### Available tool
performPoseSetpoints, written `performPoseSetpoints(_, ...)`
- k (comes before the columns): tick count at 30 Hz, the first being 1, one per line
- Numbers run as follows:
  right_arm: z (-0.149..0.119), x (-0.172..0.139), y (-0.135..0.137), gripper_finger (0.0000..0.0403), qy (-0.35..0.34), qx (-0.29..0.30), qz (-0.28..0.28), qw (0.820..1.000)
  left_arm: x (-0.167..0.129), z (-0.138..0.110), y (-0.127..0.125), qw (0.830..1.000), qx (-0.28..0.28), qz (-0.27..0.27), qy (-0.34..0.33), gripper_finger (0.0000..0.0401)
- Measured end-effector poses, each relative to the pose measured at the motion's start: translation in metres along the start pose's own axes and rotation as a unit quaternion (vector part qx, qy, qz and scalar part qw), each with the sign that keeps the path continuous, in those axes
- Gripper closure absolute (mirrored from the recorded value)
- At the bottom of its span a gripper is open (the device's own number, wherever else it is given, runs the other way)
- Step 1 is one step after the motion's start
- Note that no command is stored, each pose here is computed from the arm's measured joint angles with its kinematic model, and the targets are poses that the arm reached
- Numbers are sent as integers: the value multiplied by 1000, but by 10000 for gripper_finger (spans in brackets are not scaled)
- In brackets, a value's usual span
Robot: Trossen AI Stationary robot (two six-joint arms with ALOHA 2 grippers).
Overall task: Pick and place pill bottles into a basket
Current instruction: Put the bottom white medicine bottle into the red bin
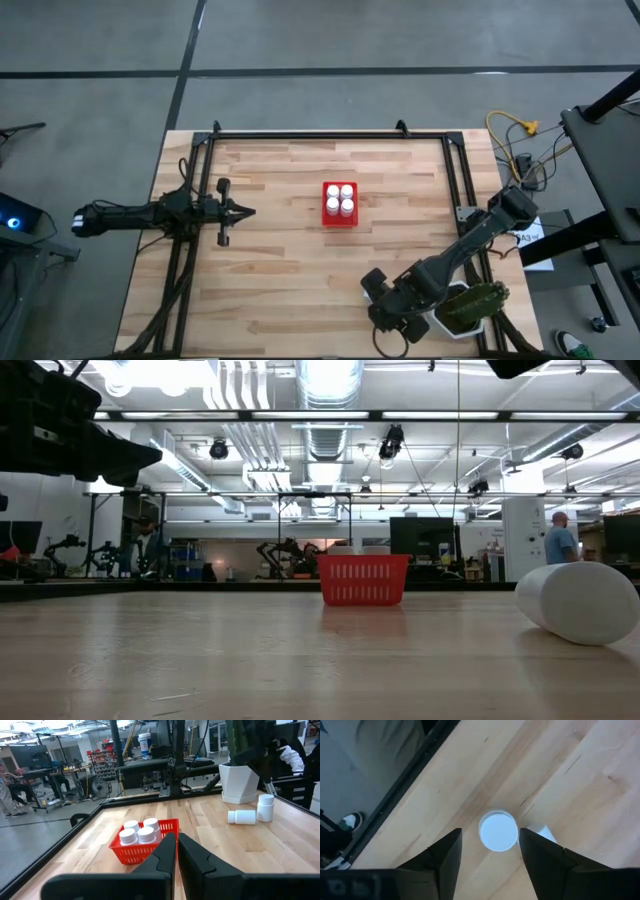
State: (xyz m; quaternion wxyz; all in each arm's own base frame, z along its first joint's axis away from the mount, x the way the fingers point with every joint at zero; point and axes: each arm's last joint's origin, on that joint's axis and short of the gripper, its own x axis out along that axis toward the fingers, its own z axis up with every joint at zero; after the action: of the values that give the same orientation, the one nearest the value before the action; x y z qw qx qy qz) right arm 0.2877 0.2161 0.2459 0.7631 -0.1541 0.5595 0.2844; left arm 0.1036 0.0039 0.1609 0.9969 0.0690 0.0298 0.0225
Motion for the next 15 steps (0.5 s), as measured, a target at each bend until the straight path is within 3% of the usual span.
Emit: performPoseSetpoints(15,3,21,-2,215,16,-28,-3,999,0,0,0,1000,0,0,0,399)
